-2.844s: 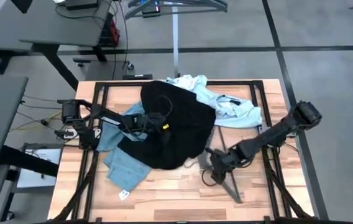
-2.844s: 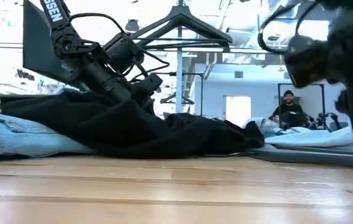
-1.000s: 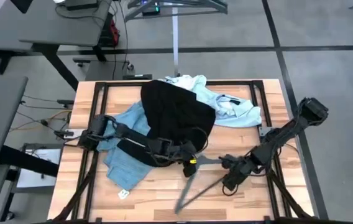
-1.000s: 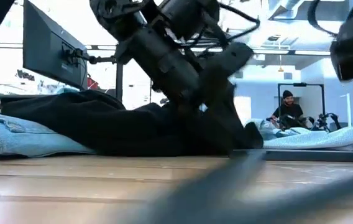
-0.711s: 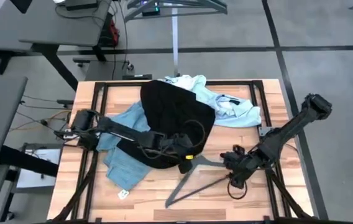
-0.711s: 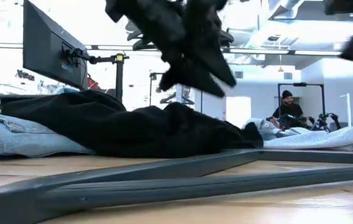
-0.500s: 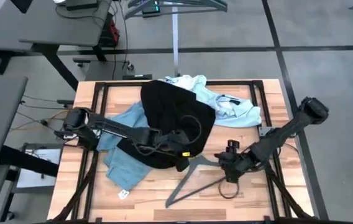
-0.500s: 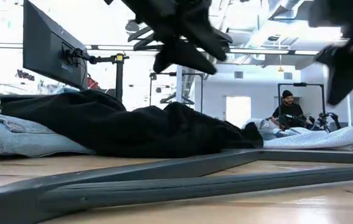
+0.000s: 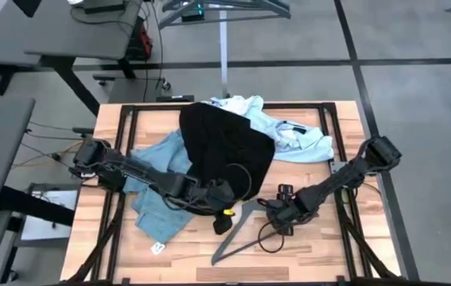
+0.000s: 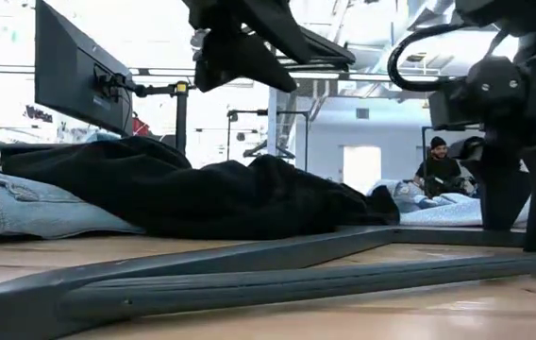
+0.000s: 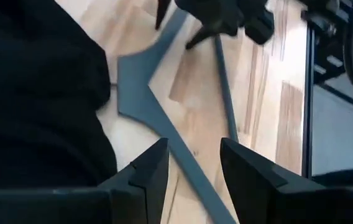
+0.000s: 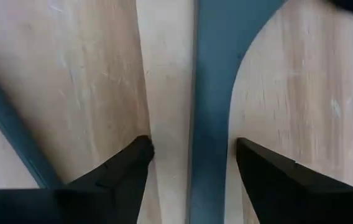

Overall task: Hang clothes
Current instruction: Hang the grey hanger on the rack

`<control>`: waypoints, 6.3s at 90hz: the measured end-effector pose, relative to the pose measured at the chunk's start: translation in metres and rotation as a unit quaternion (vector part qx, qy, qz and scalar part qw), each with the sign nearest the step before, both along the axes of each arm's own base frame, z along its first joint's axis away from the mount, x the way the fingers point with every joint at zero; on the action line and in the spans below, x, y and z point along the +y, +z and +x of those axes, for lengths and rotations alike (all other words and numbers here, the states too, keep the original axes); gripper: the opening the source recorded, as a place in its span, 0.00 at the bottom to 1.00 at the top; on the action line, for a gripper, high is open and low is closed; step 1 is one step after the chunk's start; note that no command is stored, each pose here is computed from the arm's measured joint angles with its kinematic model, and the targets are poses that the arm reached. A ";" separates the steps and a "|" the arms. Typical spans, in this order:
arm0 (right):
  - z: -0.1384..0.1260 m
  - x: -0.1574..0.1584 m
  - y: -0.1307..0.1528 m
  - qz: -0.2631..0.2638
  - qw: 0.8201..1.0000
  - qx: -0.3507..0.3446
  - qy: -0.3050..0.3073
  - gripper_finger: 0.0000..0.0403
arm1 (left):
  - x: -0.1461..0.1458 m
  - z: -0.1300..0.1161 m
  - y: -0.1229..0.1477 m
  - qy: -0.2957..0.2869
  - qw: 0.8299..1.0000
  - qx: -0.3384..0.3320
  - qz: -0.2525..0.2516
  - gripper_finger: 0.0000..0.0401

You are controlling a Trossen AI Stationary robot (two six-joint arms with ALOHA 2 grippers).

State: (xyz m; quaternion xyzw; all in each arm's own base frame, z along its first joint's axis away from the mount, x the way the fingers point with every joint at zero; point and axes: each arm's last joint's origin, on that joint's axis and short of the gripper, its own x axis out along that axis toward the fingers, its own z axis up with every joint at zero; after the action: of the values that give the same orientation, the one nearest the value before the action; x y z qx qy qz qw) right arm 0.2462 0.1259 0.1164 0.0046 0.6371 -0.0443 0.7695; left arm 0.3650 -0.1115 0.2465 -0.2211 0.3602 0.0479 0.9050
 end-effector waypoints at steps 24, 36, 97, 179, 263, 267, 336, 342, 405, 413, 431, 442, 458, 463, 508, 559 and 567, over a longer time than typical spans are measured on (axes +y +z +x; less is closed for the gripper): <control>0.000 -0.004 -0.005 -0.016 1.000 0.023 0.008 0.15 | -0.001 0.001 0.001 0.002 1.000 -0.008 0.001 0.32; -0.002 -0.007 0.001 -0.011 1.000 0.027 0.005 0.13 | -0.001 0.001 0.001 0.003 1.000 -0.009 0.001 0.32; -0.076 0.009 0.131 0.036 0.998 -0.024 -0.049 0.13 | 0.038 0.004 0.061 0.071 0.993 -0.061 -0.066 0.32; -0.062 -0.027 0.212 -0.185 0.960 -0.202 -0.052 0.12 | 0.098 0.013 0.076 0.031 0.977 -0.057 -0.201 0.32; -0.053 -0.033 0.220 -0.282 0.909 -0.293 -0.094 0.12 | 0.108 0.018 0.103 0.079 0.968 -0.201 -0.129 0.32; -0.053 -0.033 0.220 -0.283 0.908 -0.294 -0.094 0.12 | 0.109 0.015 0.106 0.084 0.968 -0.203 -0.119 0.32; -0.051 -0.036 0.217 -0.250 0.920 -0.282 -0.108 0.01 | 0.117 0.004 0.095 0.072 0.987 -0.125 -0.076 0.02; -0.049 -0.038 0.214 -0.228 0.926 -0.274 -0.124 0.00 | 0.117 0.001 0.090 0.073 0.990 -0.095 -0.074 0.02; 0.007 -0.146 0.122 -0.165 0.957 -0.226 0.072 0.44 | 0.062 -0.008 0.005 0.084 0.984 -0.084 -0.130 0.02; 0.008 -0.153 0.103 -0.115 0.965 -0.210 0.110 0.44 | 0.057 -0.008 0.005 0.076 0.985 -0.083 -0.129 0.02; 0.020 -0.159 0.066 -0.106 0.969 -0.143 0.170 0.42 | 0.050 -0.009 0.005 0.050 0.989 -0.085 -0.113 0.02; 0.029 -0.160 0.044 -0.106 0.968 -0.109 0.201 0.41 | 0.050 -0.010 0.004 0.038 0.990 -0.078 -0.110 0.02; 0.035 -0.169 0.018 -0.141 0.972 -0.058 0.178 0.41 | 0.049 -0.011 0.002 0.025 0.992 -0.071 -0.106 0.02; 0.036 -0.172 0.016 -0.146 0.973 -0.055 0.170 0.41 | 0.049 -0.011 0.002 0.023 0.992 -0.068 -0.107 0.02; 0.030 -0.169 0.058 -0.104 0.987 0.013 0.121 0.15 | 0.051 -0.013 0.001 0.015 0.994 -0.059 -0.092 0.02; 0.003 -0.157 0.203 -0.264 0.952 -0.151 0.014 0.15 | 0.109 -0.109 0.135 0.095 0.946 -0.278 -0.133 0.02; 0.005 -0.157 0.208 -0.269 0.949 -0.163 0.008 0.15 | 0.119 -0.134 0.145 0.128 0.947 -0.280 -0.091 0.02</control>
State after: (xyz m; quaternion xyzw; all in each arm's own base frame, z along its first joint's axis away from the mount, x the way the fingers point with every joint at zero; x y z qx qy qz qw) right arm 0.2510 -0.0307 0.3242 -0.2009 0.4675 -0.2064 0.8357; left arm 0.2306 0.0071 0.3917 -0.3511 0.0639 0.0667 0.9318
